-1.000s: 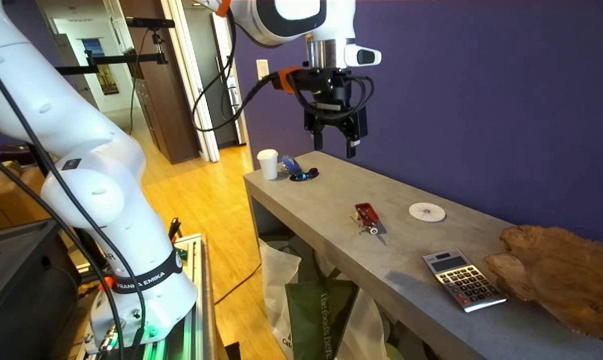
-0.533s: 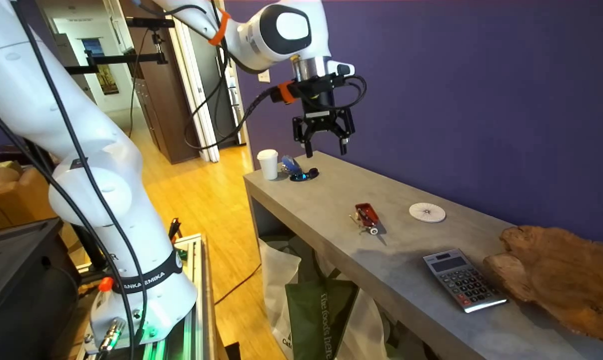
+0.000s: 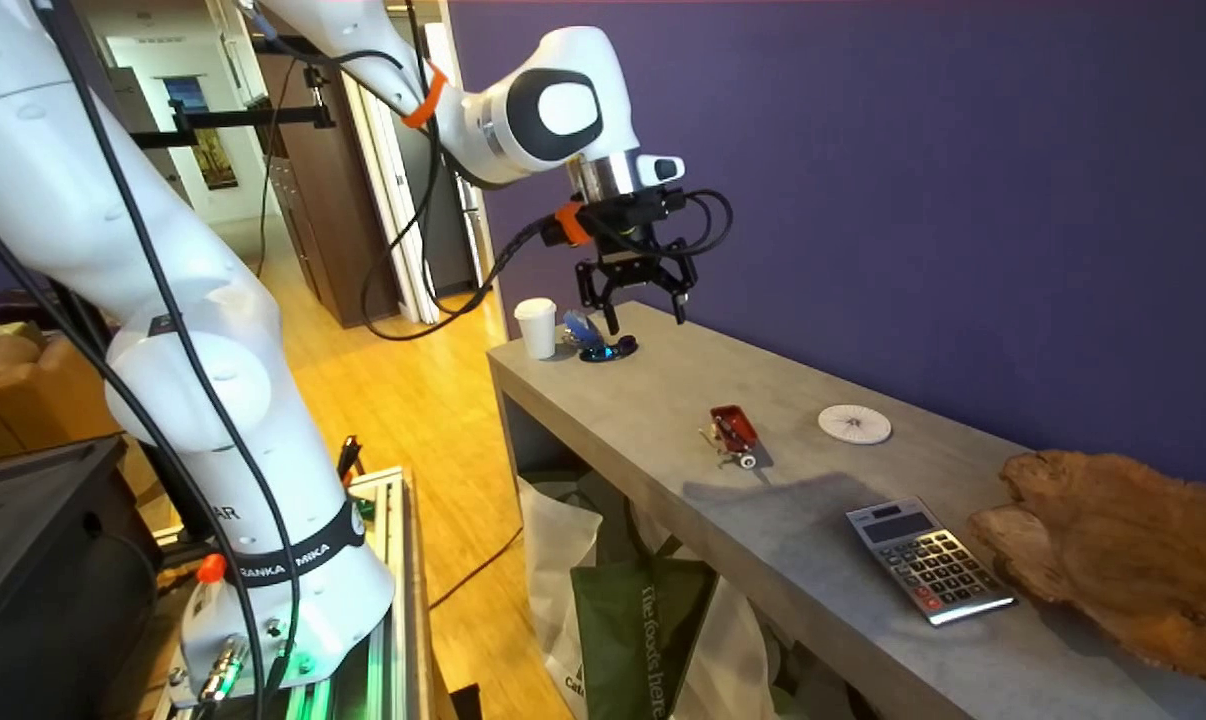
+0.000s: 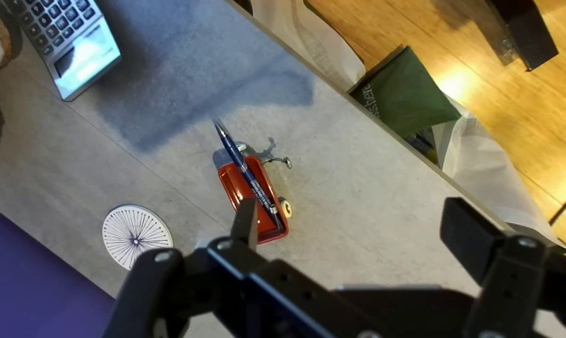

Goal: Pull the red toy cart to the left of the table

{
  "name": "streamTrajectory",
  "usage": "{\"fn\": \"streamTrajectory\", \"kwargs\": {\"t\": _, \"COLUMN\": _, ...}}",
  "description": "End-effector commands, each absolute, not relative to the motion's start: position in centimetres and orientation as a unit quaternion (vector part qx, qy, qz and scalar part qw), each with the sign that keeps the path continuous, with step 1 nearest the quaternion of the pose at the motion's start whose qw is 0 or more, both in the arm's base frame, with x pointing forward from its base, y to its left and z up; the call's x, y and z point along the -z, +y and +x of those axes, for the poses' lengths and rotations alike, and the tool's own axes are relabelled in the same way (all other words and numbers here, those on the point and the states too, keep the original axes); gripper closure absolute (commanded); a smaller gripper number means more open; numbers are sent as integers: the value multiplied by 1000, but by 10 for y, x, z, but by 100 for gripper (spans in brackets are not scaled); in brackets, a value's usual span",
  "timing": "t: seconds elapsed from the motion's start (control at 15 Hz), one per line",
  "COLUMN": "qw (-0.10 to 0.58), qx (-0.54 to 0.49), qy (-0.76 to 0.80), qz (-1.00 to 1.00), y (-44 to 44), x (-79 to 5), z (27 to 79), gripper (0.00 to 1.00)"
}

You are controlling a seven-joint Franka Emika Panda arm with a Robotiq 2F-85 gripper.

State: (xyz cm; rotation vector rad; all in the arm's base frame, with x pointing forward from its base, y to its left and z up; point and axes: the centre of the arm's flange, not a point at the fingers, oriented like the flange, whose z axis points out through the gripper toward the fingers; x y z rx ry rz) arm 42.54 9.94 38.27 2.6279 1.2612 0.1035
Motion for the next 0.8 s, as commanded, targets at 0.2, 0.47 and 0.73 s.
{"fn": "streamTrajectory", "kwargs": {"t": 0.2, "qw": 142, "qx": -46, "qy": 486, "qz": 861, "y": 105, "x": -337, "z": 417, "gripper": 0}}
{"fn": "streamTrajectory", "kwargs": {"t": 0.47, "qw": 194, "qx": -75, "qy": 502, "qz": 840, "y": 114, "x": -293, "z": 407, "gripper": 0}}
{"fn": "streamTrajectory", "kwargs": {"t": 0.73, "qw": 236, "qx": -115, "qy": 499, "qz": 826, "y": 119, "x": -262, "z": 406, "gripper": 0}}
